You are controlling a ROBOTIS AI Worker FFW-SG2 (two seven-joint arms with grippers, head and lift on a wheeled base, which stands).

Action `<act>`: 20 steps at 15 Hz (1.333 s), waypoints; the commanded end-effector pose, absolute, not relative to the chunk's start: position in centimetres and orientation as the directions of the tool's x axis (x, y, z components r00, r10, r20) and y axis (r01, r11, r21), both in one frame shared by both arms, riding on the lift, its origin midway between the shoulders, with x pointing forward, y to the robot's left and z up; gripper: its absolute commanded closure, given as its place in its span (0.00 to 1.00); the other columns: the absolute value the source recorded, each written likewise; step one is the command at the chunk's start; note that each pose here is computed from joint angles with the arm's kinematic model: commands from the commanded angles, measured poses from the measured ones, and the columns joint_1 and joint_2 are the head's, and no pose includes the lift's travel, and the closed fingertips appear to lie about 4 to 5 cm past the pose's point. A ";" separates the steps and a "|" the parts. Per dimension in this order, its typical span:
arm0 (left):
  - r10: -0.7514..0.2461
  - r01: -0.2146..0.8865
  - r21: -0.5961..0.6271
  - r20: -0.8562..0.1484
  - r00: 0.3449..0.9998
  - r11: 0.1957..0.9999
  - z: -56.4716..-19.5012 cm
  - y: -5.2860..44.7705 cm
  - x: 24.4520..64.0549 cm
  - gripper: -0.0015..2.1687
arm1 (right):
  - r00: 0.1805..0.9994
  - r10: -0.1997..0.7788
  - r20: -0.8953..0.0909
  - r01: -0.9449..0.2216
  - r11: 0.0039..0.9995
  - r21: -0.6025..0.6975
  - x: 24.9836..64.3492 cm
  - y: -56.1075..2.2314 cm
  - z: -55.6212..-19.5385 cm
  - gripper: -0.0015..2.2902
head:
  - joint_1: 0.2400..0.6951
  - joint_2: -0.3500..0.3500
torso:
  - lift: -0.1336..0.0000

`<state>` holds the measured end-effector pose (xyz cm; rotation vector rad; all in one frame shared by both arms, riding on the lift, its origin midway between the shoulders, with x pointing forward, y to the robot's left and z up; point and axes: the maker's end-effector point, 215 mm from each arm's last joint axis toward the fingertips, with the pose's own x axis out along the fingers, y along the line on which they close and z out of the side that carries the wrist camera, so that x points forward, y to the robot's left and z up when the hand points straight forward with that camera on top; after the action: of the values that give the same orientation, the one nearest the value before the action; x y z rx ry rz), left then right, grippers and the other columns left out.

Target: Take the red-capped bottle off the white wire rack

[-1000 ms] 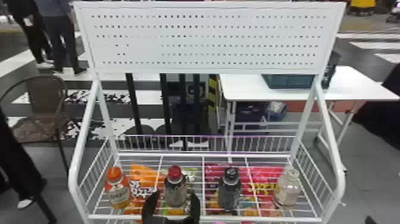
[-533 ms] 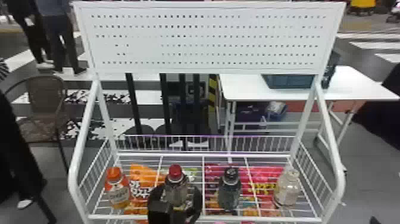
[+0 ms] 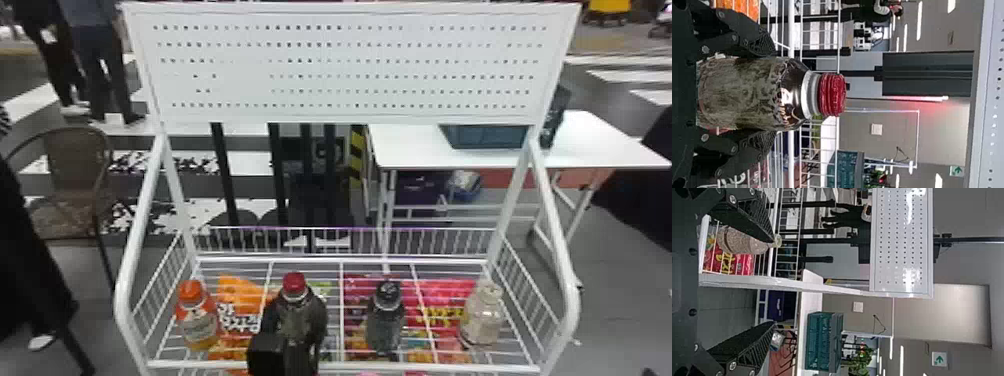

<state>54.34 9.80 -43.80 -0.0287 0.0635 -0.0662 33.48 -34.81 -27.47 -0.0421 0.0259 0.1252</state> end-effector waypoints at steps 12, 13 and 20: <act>0.025 -0.025 -0.013 -0.049 0.999 1.000 -30.1 19.4 45.9 0.87 | 0.990 0.142 -0.025 -0.143 0.989 -0.032 33.9 -33.9 -27.5 0.06 | 0.57 0.50 | 1.00; 0.043 -0.043 -0.014 -0.030 0.999 0.999 -28.7 20.8 45.2 0.87 | 0.989 0.144 -0.026 -0.145 0.989 -0.032 34.0 -33.8 -27.5 0.06 | 0.57 0.50 | 1.00; 0.063 -0.062 0.048 -0.028 0.998 0.997 -26.2 24.5 42.2 0.87 | 0.988 0.150 -0.035 -0.151 0.988 -0.032 34.8 -33.5 -27.8 0.06 | 0.57 0.50 | 1.00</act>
<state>42.64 23.76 -26.25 0.0385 0.0236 0.0538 34.60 -33.44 -27.57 -0.0344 0.0256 0.1517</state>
